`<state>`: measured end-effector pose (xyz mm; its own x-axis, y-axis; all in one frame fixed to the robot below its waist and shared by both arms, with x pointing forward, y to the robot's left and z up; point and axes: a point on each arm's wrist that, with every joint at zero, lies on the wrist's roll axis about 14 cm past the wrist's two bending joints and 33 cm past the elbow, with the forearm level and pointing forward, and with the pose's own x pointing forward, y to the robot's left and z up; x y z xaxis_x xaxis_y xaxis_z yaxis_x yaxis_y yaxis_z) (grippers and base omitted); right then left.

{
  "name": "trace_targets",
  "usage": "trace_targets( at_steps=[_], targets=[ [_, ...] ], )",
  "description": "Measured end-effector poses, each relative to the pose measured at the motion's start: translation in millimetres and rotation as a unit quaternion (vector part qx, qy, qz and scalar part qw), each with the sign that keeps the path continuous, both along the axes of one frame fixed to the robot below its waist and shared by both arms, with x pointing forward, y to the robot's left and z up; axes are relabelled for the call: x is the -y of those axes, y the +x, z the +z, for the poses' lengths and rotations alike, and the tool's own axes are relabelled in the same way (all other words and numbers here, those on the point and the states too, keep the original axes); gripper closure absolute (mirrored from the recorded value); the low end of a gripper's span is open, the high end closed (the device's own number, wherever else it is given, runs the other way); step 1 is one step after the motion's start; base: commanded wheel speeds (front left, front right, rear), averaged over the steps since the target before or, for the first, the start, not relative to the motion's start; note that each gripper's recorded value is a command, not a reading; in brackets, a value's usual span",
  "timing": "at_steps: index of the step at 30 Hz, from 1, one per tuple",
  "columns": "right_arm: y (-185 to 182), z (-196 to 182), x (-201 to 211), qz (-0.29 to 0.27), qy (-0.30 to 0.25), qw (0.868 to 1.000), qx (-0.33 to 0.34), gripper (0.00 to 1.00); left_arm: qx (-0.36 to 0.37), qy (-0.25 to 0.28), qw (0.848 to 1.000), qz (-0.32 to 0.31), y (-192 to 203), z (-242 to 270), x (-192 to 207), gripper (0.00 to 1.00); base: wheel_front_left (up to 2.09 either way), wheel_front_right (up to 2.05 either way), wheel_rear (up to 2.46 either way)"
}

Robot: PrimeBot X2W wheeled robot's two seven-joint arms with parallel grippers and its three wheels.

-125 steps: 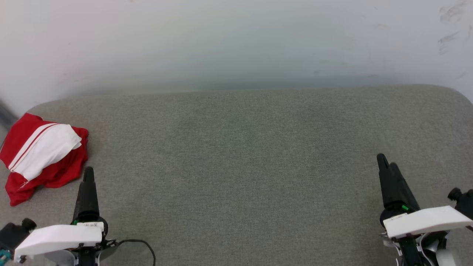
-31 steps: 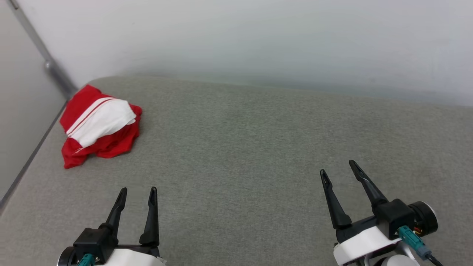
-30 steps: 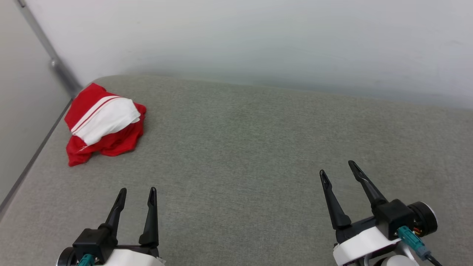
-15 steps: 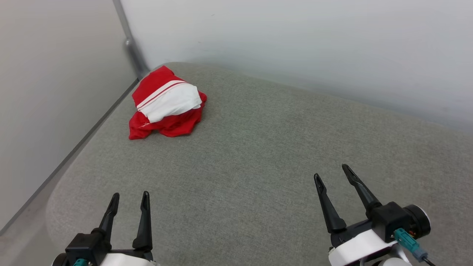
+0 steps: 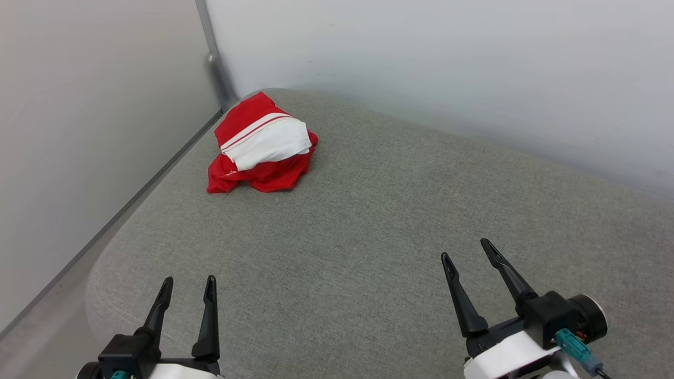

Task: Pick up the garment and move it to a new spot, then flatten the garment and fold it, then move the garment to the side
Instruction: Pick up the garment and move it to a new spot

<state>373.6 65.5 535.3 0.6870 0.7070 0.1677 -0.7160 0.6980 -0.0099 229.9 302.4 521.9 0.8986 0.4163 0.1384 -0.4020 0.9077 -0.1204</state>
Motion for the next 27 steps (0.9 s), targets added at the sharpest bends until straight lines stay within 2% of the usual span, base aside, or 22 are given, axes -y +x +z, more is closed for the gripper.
trace_targets(
  at_steps=[8,15,20,25,27],
  targets=[
    [-4,1,-3,0.006,0.002,1.0,-0.001,0.0,0.002,-0.001,1.0,0.002,-4,0,0,0.0,0.0,0.0,0.0],
    [5,-7,-2,0.003,-0.001,1.0,-0.005,0.0,-0.009,-0.008,1.0,0.001,8,-4,0,0.0,0.0,0.0,0.0],
    [25,-12,1,-0.007,-0.007,1.0,0.003,0.0,-0.039,-0.011,0.999,-0.021,38,-18,3,0.0,0.0,0.0,0.0],
    [53,-27,20,-0.031,-0.016,0.999,0.003,0.0,-0.087,0.012,0.994,-0.062,88,-35,-2,0.0,0.0,0.0,0.0],
    [65,-45,32,-0.044,-0.028,0.999,-0.01,0.0,-0.102,0.02,0.991,-0.082,125,-34,-20,0.0,0.0,0.0,0.0]
  ],
)
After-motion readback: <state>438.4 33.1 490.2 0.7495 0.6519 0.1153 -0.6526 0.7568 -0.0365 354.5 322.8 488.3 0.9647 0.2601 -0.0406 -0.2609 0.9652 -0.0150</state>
